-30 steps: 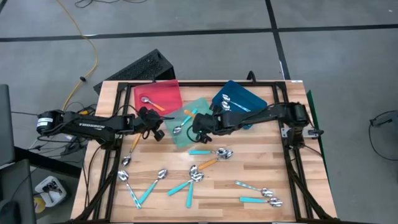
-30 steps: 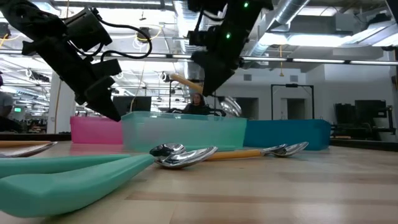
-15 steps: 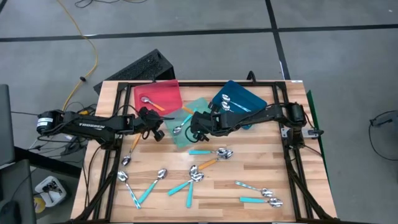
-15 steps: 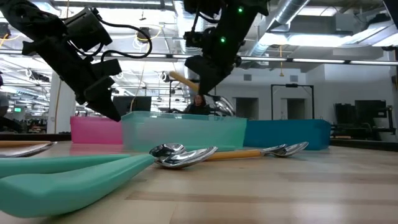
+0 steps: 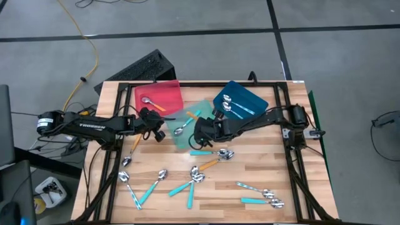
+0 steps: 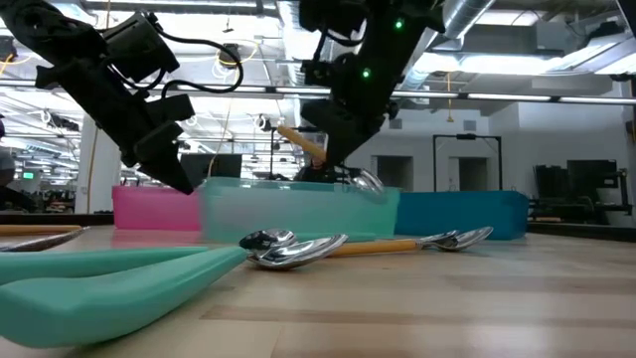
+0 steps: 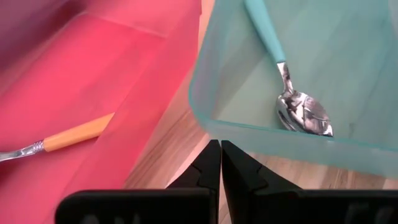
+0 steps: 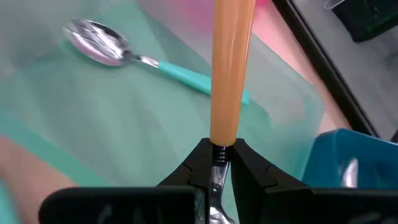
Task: Sort silverware by color (type)
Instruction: Put the bottom orange spoon into the red bin
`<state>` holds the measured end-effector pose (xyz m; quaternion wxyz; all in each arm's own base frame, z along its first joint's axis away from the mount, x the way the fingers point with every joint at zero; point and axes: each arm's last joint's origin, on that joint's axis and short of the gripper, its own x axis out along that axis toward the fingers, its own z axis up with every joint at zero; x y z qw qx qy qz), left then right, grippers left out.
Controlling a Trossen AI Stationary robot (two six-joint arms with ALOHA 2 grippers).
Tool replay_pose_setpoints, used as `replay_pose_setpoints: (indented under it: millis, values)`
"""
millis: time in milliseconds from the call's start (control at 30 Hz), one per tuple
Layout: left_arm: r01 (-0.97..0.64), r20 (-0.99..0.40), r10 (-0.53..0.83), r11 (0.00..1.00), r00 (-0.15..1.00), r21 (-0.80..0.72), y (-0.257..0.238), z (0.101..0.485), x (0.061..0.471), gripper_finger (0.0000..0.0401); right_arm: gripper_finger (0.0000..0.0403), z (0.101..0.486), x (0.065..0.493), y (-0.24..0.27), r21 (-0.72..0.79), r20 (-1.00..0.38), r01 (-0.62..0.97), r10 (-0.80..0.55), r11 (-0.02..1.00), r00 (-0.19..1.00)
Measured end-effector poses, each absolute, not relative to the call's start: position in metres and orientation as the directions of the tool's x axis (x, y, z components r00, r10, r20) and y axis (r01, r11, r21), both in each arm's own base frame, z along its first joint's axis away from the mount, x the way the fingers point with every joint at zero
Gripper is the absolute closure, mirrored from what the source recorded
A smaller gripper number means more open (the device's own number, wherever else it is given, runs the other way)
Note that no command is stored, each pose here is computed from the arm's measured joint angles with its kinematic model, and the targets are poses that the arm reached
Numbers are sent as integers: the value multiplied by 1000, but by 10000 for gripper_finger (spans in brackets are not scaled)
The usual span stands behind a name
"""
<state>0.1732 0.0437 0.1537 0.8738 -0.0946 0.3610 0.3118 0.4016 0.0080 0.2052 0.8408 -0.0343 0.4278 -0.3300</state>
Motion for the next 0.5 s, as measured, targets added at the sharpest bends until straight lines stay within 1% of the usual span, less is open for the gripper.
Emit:
replay_pose_setpoints:
  millis: [233, 367, 500]
  values:
    - [-617, -652, 484, 786, 584, 31, 44, 158, 177, 401, 342, 205, 401, 25, -312, -698, 523, -565, 793, 439]
    - [-613, -647, 488, 789, 586, 39, 45, 158, 178, 401, 342, 206, 401, 26, -316, -687, 531, -576, 786, 444]
    - [-625, -616, 519, 779, 593, 54, 46, 174, 179, 401, 342, 216, 400, 28, -334, -660, 539, -600, 774, 452]
